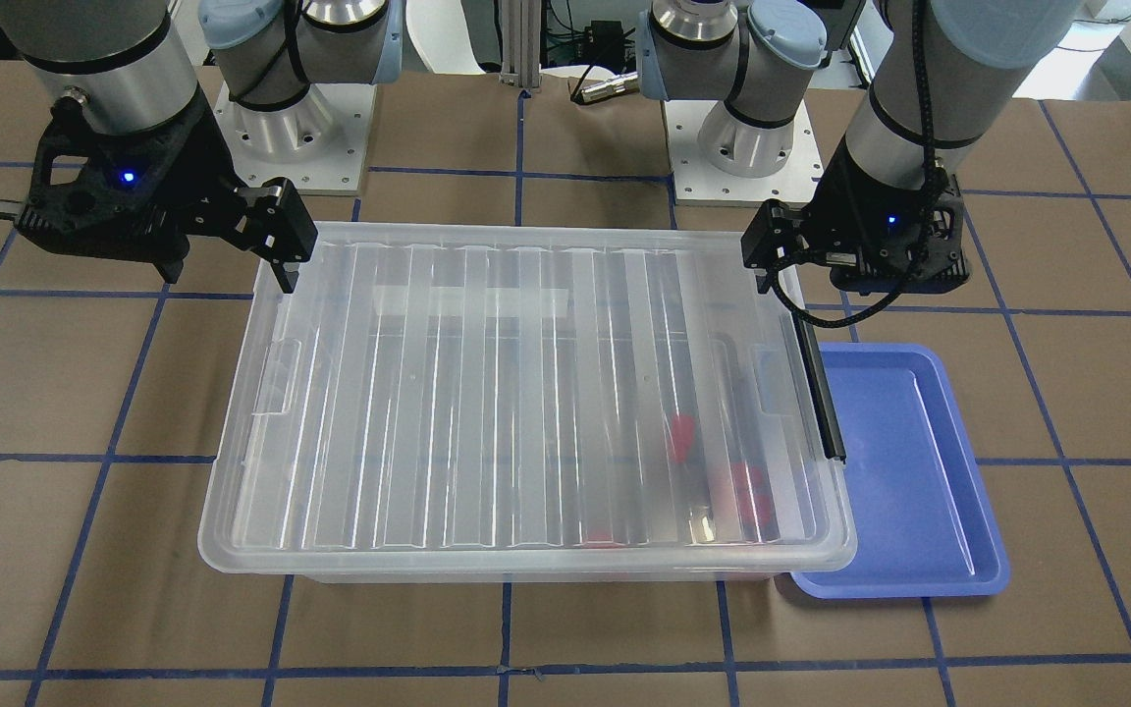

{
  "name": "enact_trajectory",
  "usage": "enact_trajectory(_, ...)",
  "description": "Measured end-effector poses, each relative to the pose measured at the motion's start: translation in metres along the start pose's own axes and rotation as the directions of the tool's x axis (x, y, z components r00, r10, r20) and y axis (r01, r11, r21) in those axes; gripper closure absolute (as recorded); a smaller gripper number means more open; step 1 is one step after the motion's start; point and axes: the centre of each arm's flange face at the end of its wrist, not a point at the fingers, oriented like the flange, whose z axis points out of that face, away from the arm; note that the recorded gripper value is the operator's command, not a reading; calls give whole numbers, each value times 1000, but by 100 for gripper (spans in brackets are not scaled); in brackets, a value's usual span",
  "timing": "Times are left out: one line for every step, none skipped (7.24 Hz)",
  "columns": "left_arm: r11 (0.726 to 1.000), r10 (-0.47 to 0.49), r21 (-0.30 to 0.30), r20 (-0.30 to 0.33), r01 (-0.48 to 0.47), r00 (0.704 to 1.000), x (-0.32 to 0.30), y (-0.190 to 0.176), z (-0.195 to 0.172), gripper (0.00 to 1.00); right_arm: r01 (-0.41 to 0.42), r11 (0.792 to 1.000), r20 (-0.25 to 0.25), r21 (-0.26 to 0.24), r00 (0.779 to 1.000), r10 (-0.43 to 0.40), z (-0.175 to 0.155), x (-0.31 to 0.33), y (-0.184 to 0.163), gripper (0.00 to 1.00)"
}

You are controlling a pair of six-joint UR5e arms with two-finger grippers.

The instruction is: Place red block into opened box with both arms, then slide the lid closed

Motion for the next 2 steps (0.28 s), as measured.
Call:
enact_trajectory(1000, 4, 6, 0, -4, 1000, 0, 1, -4, 0, 1, 1000, -1, -1, 1000, -1, 1, 0, 0, 0)
enact_trajectory(1000, 6, 13, -2, -6, 1000, 0, 2, -8, 0, 1, 1000, -1, -1, 1000, -1, 1, 0, 0, 0)
